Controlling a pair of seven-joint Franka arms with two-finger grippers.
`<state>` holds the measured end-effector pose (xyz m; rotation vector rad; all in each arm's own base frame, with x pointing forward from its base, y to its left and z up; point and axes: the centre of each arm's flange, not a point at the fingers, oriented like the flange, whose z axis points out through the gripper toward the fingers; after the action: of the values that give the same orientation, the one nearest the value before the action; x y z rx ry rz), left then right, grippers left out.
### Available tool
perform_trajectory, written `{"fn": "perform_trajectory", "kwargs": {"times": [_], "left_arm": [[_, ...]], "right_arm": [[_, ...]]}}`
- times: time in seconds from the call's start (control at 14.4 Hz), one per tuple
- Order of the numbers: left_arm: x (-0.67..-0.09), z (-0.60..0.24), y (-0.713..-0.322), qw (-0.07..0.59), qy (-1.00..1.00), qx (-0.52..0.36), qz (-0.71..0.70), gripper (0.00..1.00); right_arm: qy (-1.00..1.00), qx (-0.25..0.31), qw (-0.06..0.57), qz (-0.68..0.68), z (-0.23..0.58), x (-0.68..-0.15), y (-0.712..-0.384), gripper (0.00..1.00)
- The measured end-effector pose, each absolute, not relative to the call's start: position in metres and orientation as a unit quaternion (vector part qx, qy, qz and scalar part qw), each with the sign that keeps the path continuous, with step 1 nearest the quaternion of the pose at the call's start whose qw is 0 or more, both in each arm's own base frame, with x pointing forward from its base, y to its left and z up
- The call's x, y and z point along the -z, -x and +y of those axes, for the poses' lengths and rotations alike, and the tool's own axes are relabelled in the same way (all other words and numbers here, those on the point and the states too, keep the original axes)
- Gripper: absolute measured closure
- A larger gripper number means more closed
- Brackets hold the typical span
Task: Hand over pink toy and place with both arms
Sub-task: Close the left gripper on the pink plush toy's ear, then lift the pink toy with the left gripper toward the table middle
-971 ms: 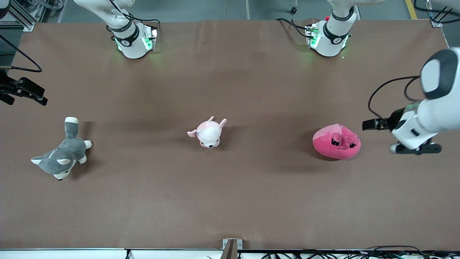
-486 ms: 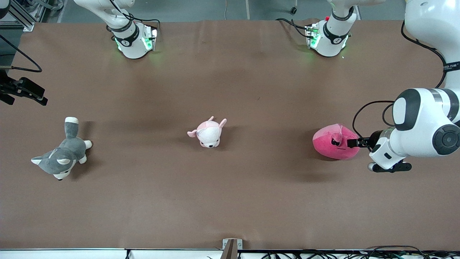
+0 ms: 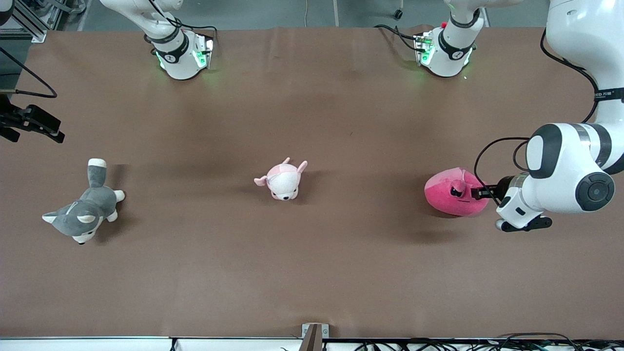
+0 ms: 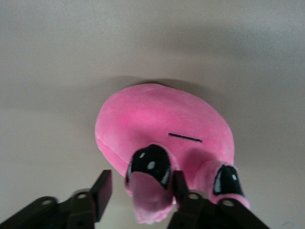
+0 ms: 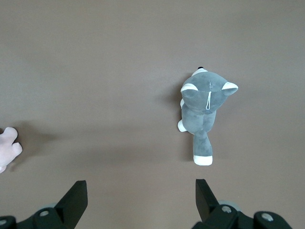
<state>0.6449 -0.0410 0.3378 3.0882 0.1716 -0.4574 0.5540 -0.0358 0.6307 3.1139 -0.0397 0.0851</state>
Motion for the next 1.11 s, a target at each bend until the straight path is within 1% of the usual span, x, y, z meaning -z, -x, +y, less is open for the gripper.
{"fn": "perform_trajectory", "kwargs": {"times": [0.07,0.14,0.21,0.28,0.35,0.49,0.62,0.97,1.04,1.11], "left_arm": [[-0.338,-0.043,-0.645,0.006,-0.987,0.146,0.063,0.59],[-0.338,-0.045,-0.645,0.006,-0.986,0.146,0.076,0.71],[-0.338,-0.049,-0.645,0.006,-0.986,0.146,0.086,0.8],[-0.339,-0.052,-0.645,0.005,-0.985,0.144,0.091,0.85],[-0.34,-0.055,-0.645,0.004,-0.985,0.143,0.093,0.89],[-0.349,-0.059,-0.645,0.006,-0.986,0.136,0.093,0.89],[-0.372,-0.066,-0.647,0.016,-0.989,0.118,0.092,0.89],[-0.497,-0.129,-0.64,0.119,-0.98,0.097,0.13,0.89],[-0.515,-0.147,-0.634,0.139,-0.975,0.101,0.139,0.89],[-0.529,-0.167,-0.63,0.158,-0.971,0.104,0.147,0.89]], "right_arm": [[-0.999,-0.027,0.013,-0.013,-0.036,-0.631,-0.554,0.0],[-0.999,-0.027,0.013,-0.013,-0.036,-0.631,-0.554,0.0],[-0.999,-0.027,0.013,-0.013,-0.036,-0.631,-0.554,0.0],[-0.999,-0.027,0.013,-0.013,-0.036,-0.631,-0.554,0.0],[-0.999,-0.027,0.013,-0.013,-0.036,-0.631,-0.554,0.0],[-0.999,-0.027,0.013,-0.013,-0.036,-0.631,-0.554,0.0],[-0.999,-0.027,0.013,-0.013,-0.036,-0.63,-0.554,0.0],[-1.0,-0.019,0.011,-0.013,-0.036,-0.629,-0.552,0.0],[-1.0,-0.016,0.002,-0.013,-0.034,-0.628,-0.552,0.0],[-1.0,-0.012,-0.022,-0.014,-0.03,-0.627,-0.551,0.04]]}}
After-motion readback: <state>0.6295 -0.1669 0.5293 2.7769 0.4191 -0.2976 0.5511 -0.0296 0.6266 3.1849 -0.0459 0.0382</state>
